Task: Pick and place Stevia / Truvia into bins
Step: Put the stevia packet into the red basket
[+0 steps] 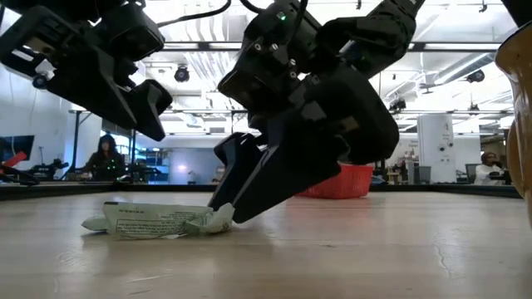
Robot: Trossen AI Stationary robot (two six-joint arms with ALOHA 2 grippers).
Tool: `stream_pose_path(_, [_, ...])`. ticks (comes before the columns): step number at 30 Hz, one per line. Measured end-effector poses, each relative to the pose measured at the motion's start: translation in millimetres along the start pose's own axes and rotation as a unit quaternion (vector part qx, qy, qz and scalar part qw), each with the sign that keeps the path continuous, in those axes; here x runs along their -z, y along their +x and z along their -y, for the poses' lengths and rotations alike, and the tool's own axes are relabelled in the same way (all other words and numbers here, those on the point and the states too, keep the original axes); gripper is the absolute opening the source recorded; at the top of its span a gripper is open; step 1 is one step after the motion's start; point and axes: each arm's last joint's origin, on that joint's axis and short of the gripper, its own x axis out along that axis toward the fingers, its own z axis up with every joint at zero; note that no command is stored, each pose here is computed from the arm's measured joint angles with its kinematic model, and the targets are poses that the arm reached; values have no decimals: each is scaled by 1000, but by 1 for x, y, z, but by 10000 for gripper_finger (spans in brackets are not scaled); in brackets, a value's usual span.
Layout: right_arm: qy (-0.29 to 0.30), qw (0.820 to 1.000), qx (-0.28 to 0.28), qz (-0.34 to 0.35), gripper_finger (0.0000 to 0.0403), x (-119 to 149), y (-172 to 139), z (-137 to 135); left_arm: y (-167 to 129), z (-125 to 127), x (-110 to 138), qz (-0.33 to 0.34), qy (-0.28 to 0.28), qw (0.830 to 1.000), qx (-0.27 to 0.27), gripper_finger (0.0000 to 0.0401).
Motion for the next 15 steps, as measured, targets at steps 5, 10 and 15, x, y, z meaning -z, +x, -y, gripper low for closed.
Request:
stream_pose_path(5, [-14,1000,5,-2,159,0,1,-2,0,0,0,-1,0,1000,-4,208])
stream_pose_path(10, [-19,1000,6,-3,103,0,2,-3,0,-1,0,0,0,1000,-11,208])
stream_pose_path(15, [-19,1000,6,-4,48,1,2,-3,0,-1,0,0,0,1000,-15,208])
